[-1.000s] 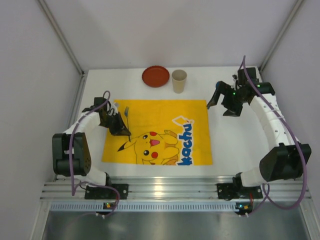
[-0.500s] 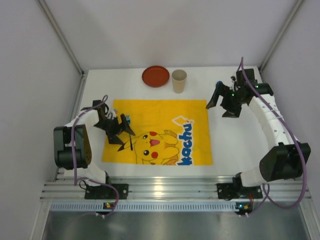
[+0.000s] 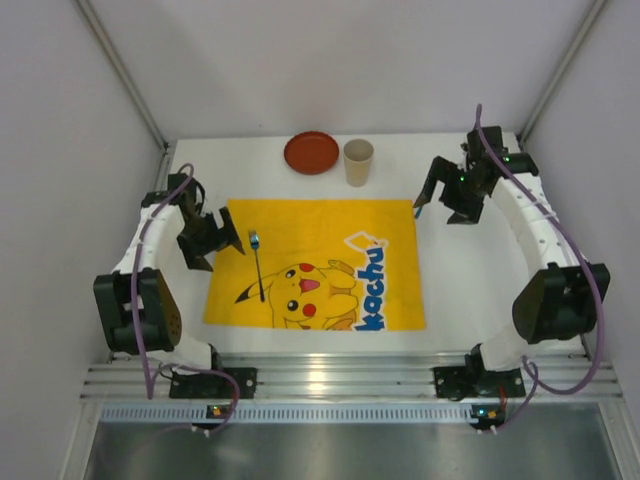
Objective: Set the dinner table for one person
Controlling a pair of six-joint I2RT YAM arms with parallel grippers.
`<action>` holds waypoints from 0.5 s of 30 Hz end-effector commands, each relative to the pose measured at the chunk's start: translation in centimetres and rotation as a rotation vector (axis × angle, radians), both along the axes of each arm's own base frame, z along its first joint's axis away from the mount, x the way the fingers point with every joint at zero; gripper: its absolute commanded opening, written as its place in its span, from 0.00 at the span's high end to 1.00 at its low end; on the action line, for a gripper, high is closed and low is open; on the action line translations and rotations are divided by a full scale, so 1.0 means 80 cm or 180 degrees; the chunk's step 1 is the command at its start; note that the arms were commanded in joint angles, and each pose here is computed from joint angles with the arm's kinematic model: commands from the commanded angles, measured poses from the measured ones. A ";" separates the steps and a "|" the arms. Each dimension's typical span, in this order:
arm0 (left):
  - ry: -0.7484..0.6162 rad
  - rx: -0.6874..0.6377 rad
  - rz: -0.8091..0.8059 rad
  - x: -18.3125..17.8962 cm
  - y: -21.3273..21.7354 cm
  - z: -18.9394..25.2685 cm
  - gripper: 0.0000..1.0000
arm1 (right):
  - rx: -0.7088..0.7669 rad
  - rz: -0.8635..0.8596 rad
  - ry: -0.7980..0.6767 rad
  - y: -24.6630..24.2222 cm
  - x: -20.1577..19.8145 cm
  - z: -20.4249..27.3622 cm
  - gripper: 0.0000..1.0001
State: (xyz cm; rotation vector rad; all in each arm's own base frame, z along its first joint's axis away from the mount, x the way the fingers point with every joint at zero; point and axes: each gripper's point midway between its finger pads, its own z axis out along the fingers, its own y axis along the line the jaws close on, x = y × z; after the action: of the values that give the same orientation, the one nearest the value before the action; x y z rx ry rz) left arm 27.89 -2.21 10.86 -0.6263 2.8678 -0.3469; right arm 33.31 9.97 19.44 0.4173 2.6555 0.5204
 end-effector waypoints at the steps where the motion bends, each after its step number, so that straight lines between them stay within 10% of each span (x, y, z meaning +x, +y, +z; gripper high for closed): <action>1: -0.0172 -0.0054 0.0084 -0.002 -0.004 0.025 0.02 | -0.0258 -0.0135 -0.0414 -0.020 0.062 0.024 0.00; 10: -0.0387 -0.0445 -0.0034 -0.009 -0.047 0.033 0.03 | -0.0757 -0.0586 -0.0419 -0.061 0.202 -0.019 0.12; 13: -0.0422 -0.0480 -0.0110 -0.013 -0.058 0.033 0.03 | -0.0890 -0.0805 -0.0349 -0.071 0.234 -0.043 0.44; 15: -0.0450 -0.0494 -0.0160 -0.015 -0.063 0.035 0.03 | -0.0963 -0.0934 -0.0353 -0.078 0.253 -0.058 0.45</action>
State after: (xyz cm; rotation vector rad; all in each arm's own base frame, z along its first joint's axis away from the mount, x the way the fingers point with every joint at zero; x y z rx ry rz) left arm 26.50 -6.23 12.65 -0.5647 2.7967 -0.5432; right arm 51.55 5.54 14.39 0.5624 2.5302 0.1631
